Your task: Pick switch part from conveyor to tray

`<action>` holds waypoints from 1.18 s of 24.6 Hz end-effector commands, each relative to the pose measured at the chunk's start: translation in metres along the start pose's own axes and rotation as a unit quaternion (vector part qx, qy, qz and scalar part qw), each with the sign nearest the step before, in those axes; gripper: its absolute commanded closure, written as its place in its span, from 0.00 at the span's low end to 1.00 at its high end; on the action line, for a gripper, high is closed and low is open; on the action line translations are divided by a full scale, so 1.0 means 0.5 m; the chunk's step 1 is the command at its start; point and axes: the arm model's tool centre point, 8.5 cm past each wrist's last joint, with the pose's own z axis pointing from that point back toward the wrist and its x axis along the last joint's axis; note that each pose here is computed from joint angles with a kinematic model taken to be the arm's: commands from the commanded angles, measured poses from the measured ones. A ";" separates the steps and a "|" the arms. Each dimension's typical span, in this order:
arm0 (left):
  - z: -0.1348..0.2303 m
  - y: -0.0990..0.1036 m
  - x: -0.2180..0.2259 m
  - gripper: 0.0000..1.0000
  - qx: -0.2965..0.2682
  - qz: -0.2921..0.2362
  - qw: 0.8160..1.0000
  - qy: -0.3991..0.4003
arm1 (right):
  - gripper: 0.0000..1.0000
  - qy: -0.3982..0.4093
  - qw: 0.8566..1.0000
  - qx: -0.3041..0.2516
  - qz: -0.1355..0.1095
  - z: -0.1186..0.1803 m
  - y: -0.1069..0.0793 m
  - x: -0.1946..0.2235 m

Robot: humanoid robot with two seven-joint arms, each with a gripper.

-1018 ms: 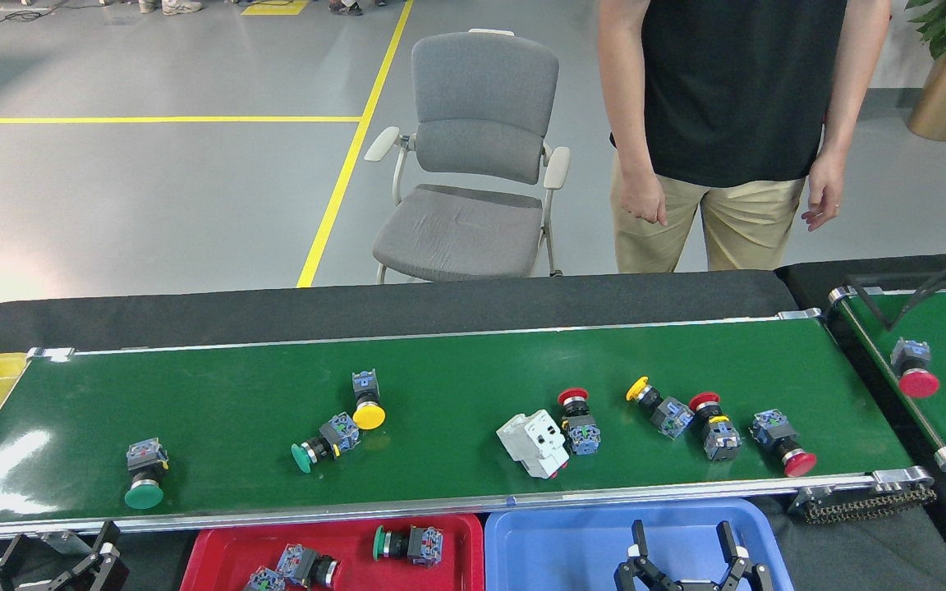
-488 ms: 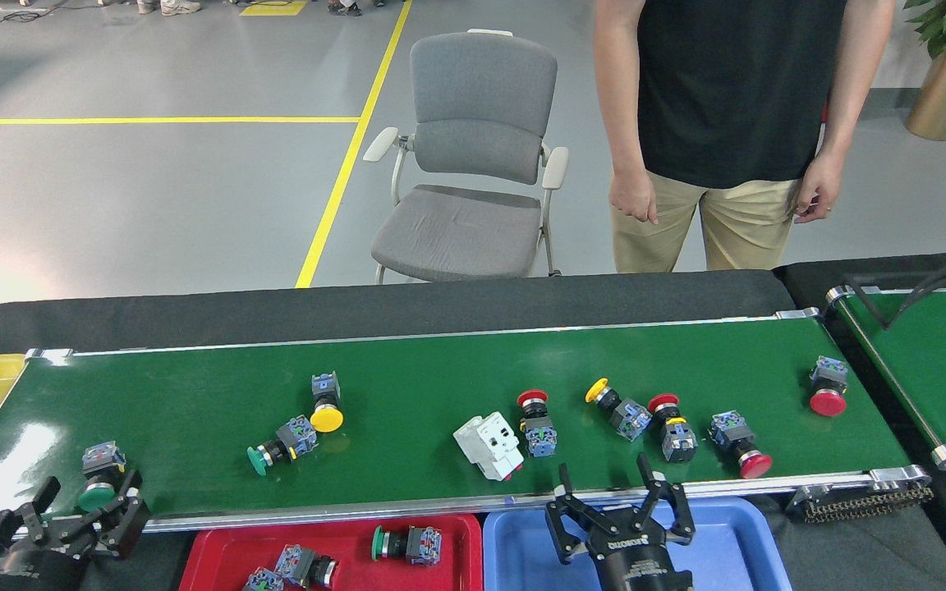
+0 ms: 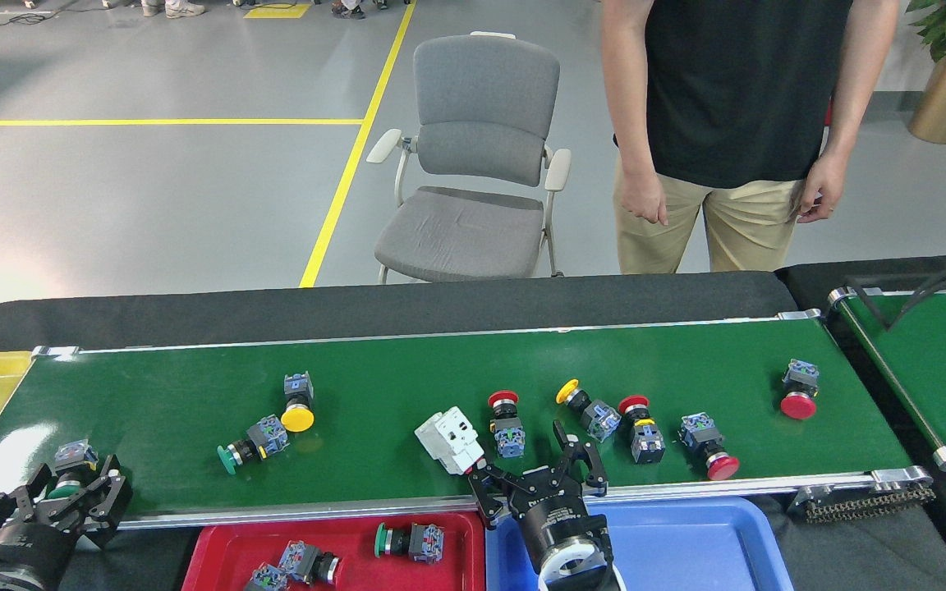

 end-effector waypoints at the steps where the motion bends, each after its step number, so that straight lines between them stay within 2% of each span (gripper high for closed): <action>1: -0.006 0.031 0.018 0.84 0.023 0.006 0.999 -0.043 | 0.01 -0.006 1.000 -0.008 -0.007 -0.020 -0.024 0.011; 2: -0.005 0.046 0.029 0.88 0.035 0.008 0.998 -0.060 | 0.05 -0.004 1.000 -0.006 -0.007 -0.026 -0.024 0.008; 3: -0.004 0.060 0.044 0.89 0.047 0.006 0.996 -0.076 | 0.22 -0.004 1.000 -0.004 -0.004 -0.030 -0.023 0.007; 5: 0.011 0.073 0.085 0.89 0.062 -0.005 0.991 -0.123 | 0.69 -0.010 1.000 -0.002 0.008 -0.036 -0.027 0.008; 6: 0.024 0.073 0.108 0.89 0.067 -0.009 0.987 -0.146 | 0.83 -0.013 1.000 0.005 0.014 -0.036 -0.022 0.009; 8: 0.054 0.071 0.141 0.88 0.075 -0.017 0.981 -0.180 | 0.95 -0.018 1.000 0.007 0.017 -0.034 -0.020 0.013; 10: 0.106 0.059 0.177 0.82 0.077 -0.032 0.969 -0.234 | 0.98 -0.018 1.000 0.004 0.016 -0.034 -0.025 0.014; 13: 0.196 0.026 0.226 0.54 0.066 -0.048 0.949 -0.305 | 0.98 -0.024 1.000 -0.013 0.014 -0.033 -0.045 0.016; 15: 0.231 0.014 0.253 0.39 0.063 -0.054 0.939 -0.333 | 0.98 -0.044 0.998 -0.030 0.021 -0.022 -0.063 0.019; 16: 0.244 0.015 0.268 0.17 0.067 -0.056 0.936 -0.341 | 0.98 -0.068 0.996 -0.040 0.030 -0.005 -0.068 0.026; 17: 0.248 0.018 0.274 0.04 0.071 -0.054 0.935 -0.342 | 0.98 -0.081 0.995 -0.045 0.033 0.009 -0.069 0.032; 18: 0.256 0.023 0.282 0.00 0.078 -0.053 0.934 -0.345 | 0.98 -0.104 0.992 -0.057 0.036 0.039 -0.074 0.043; 20: 0.261 0.026 0.282 0.00 0.081 -0.052 0.934 -0.344 | 0.96 -0.151 0.985 -0.069 0.047 0.087 -0.077 0.053; 22: 0.259 0.028 0.273 0.00 0.081 -0.054 0.937 -0.335 | 0.84 -0.210 0.974 -0.071 0.048 0.139 -0.067 0.072; 23: 0.258 0.029 0.268 0.00 0.083 -0.053 0.939 -0.328 | 0.70 -0.235 0.969 -0.068 0.041 0.164 -0.057 0.088; 25: 0.250 0.037 0.229 0.00 0.088 -0.052 0.955 -0.280 | 0.05 -0.270 0.960 -0.068 0.030 0.198 -0.039 0.111; 27: 0.238 0.041 0.183 0.00 0.091 -0.045 0.973 -0.207 | 0.02 -0.275 0.958 -0.066 0.044 0.204 -0.031 0.120; 29: 0.227 0.030 0.132 0.00 0.084 -0.034 0.989 -0.121 | 0.02 -0.275 0.958 -0.065 0.047 0.205 -0.029 0.120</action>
